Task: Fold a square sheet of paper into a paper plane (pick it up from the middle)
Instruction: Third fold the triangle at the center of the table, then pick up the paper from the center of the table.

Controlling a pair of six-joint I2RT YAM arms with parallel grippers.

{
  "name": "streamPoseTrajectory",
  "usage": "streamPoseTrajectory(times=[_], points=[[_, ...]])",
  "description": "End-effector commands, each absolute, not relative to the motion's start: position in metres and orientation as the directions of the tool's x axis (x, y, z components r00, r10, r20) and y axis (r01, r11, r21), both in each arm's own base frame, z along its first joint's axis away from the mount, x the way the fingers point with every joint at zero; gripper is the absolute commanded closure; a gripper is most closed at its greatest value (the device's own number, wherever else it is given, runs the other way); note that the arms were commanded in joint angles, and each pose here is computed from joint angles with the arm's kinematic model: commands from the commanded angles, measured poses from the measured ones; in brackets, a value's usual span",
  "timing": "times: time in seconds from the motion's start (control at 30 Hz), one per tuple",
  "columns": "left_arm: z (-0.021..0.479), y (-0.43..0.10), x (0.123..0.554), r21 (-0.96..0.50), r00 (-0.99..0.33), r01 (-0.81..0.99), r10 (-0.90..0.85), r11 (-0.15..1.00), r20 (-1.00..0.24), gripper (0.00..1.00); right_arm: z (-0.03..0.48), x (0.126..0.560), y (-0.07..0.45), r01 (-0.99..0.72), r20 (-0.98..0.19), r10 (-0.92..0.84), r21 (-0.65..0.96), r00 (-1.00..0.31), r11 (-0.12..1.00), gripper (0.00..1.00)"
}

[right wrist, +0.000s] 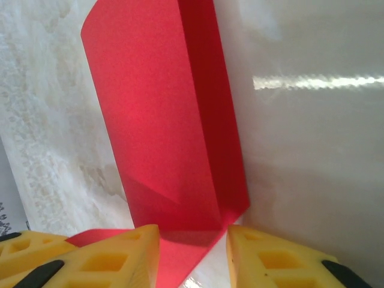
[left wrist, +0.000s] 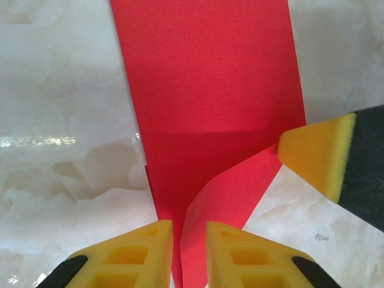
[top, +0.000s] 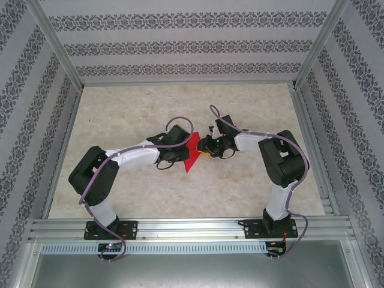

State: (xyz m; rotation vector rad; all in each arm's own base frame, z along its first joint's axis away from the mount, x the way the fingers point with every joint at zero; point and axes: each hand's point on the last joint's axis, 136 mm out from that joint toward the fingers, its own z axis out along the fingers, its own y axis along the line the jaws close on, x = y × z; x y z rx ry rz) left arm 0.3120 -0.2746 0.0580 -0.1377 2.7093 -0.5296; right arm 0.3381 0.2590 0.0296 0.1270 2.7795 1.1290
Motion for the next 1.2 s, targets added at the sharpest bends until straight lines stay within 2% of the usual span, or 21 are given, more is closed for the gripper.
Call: streamPoseTrajectory(times=[0.0, 0.23, 0.43, 0.5, 0.63, 0.77, 1.03, 1.17], points=[[0.053, -0.267, 0.316, -0.369, -0.920, -0.061, -0.196, 0.927, -0.340, 0.77, 0.046, 0.347, 0.278, -0.031, -0.130, 0.103, 0.756, -0.986, 0.654, 0.67], [0.053, -0.258, 0.317, -0.358, -0.918, -0.084, -0.212, 0.930, -0.336, 0.77, 0.052, 0.339, 0.293, -0.081, -0.132, 0.048, 0.817, -0.990, 0.571, 0.70], [0.048, -0.246, 0.316, -0.342, -0.919, -0.116, -0.232, 0.933, -0.320, 0.77, 0.050, 0.331, 0.302, -0.137, -0.155, -0.018, 0.802, -0.988, 0.582, 0.73], [0.047, -0.243, 0.316, -0.342, -0.919, -0.123, -0.237, 0.931, -0.315, 0.77, 0.048, 0.333, 0.301, -0.132, -0.155, -0.013, 0.794, -0.988, 0.593, 0.76], [0.056, -0.238, 0.317, -0.348, -0.913, -0.119, -0.241, 0.930, -0.330, 0.75, 0.053, 0.336, 0.297, -0.135, -0.178, 0.007, 0.776, -0.984, 0.617, 0.89], [0.075, -0.235, 0.317, -0.363, -0.900, -0.091, -0.232, 0.927, -0.369, 0.69, 0.069, 0.343, 0.281, -0.120, -0.228, 0.078, 0.740, -0.971, 0.662, 0.95], [0.124, -0.234, 0.314, -0.428, -0.852, 0.019, -0.209, 0.904, -0.480, 0.43, 0.122, 0.348, 0.250, -0.065, -0.332, 0.244, 0.700, -0.911, 0.711, 0.96], [0.142, -0.233, 0.312, -0.449, -0.821, 0.082, -0.195, 0.890, -0.537, 0.35, 0.138, 0.343, 0.250, -0.035, -0.344, 0.291, 0.697, -0.893, 0.716, 0.95]])
